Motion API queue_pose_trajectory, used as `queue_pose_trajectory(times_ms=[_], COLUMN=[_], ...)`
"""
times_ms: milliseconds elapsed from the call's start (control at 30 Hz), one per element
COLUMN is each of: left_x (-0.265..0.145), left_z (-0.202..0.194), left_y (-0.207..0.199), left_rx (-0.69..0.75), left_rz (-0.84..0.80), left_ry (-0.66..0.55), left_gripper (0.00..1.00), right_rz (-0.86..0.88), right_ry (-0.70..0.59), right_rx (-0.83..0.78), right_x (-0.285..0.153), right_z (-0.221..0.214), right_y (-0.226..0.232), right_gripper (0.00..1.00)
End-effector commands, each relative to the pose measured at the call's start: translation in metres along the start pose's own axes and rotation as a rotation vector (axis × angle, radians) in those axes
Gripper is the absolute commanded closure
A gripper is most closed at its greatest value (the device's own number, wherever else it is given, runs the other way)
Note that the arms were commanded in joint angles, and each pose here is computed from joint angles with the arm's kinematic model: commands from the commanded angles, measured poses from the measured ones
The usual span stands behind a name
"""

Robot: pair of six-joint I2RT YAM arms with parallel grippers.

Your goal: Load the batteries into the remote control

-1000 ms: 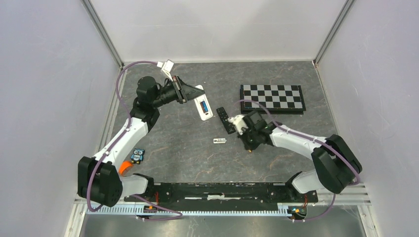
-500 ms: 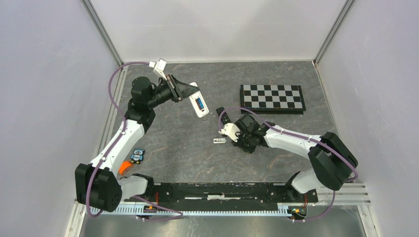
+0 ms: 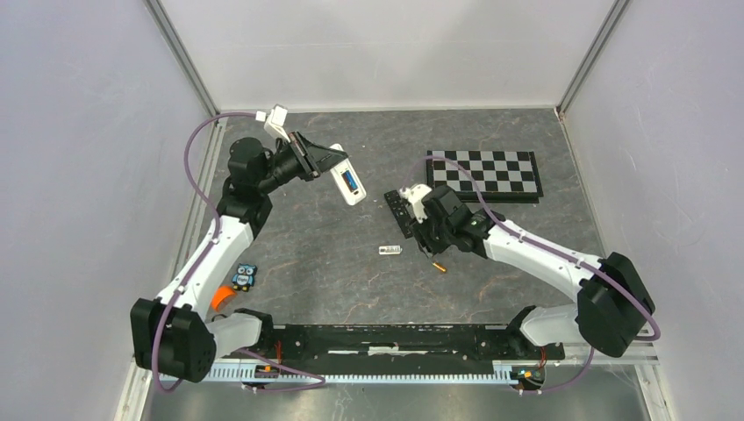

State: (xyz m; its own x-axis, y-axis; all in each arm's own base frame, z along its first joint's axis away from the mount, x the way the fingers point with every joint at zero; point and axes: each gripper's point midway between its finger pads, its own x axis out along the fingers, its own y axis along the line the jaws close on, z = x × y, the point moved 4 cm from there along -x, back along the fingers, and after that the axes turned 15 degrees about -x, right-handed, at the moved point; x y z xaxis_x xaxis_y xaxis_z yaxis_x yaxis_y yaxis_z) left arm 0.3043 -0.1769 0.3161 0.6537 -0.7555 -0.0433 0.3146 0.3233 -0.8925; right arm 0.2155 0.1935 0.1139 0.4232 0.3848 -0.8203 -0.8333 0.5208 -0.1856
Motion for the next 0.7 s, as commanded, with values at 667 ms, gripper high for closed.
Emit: queue_pose_trajectory(times_ms=[667], left_x=[-0.070], left_z=[-0.047], left_y=[0.008], left_rx=[0.039], left_rz=[0.010], left_ry=[-0.111], left_gripper=[0.98], right_rz=[-0.167], right_ry=[-0.034], right_rx=[1.469], right_x=[0.011], right_z=[-0.017], right_y=[0.024], right_gripper=[0.44])
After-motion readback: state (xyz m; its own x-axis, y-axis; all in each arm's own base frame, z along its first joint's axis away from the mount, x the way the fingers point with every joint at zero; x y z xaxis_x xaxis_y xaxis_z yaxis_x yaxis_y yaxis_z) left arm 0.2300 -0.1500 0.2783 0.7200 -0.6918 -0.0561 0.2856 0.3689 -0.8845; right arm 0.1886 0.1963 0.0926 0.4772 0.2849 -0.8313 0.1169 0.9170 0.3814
